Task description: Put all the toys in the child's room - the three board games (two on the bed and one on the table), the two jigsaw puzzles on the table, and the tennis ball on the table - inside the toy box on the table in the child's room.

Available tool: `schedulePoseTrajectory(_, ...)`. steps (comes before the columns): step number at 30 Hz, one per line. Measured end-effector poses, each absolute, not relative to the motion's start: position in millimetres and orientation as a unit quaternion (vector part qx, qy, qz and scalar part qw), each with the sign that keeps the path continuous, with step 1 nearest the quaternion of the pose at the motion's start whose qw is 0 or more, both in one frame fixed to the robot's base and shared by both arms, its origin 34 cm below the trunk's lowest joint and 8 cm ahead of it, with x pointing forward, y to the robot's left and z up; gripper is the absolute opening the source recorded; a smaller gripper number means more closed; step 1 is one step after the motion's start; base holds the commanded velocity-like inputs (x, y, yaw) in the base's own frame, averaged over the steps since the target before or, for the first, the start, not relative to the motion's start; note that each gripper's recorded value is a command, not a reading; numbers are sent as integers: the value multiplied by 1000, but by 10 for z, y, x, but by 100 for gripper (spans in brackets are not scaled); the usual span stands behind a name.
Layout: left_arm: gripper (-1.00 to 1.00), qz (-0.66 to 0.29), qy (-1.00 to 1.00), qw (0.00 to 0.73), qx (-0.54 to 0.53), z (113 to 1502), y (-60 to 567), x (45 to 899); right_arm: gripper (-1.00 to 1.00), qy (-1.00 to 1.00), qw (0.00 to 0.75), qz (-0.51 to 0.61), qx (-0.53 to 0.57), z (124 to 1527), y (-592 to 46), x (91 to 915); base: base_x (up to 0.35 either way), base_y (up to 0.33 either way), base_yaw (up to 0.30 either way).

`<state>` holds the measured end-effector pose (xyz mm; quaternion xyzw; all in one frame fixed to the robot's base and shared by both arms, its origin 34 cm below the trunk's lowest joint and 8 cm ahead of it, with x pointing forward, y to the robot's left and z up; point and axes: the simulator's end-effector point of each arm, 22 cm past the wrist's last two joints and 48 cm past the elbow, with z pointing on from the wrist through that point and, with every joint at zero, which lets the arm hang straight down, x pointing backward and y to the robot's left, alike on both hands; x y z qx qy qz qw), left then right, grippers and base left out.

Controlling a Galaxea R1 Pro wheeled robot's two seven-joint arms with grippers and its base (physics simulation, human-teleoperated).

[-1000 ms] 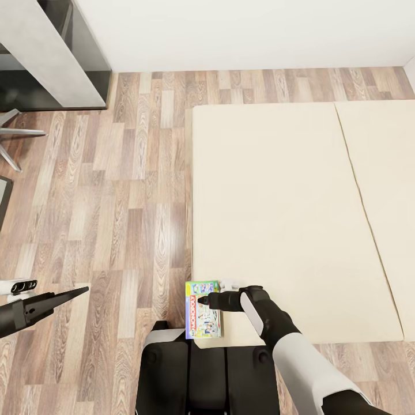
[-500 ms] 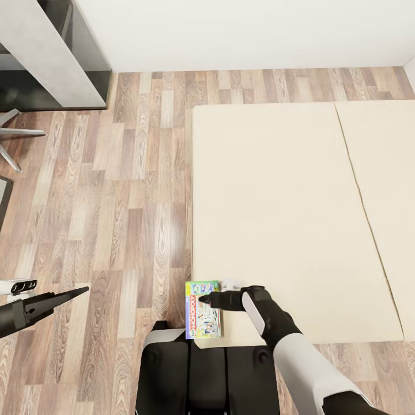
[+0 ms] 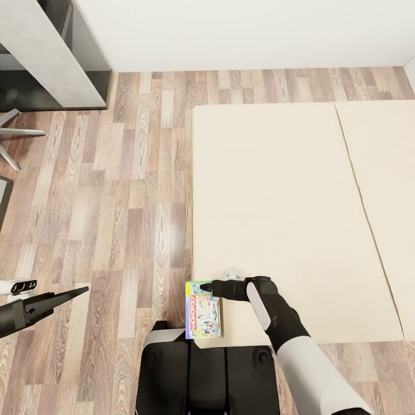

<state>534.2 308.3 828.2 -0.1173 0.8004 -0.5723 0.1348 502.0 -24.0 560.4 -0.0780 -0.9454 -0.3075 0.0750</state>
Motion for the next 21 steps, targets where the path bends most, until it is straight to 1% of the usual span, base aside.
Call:
schedulePoseTrajectory(6, 100, -573, 800, 134, -118, 8279, 3078, 5339, 100, -943, 68, -317, -75, 5855, -253, 5091, 0, 0, 0)
schedulePoseTrajectory(14, 100, -573, 800, 134, -117, 8278, 3076, 5338, 100, -941, 39, -326, -85, 6253, -376, 5159, 0, 0, 0)
schedulePoseTrajectory(21, 100, -573, 800, 134, -118, 8278, 3076, 5335, 100, -929, 6, -353, -115, 6640, -550, 4979, 0, 0, 0)
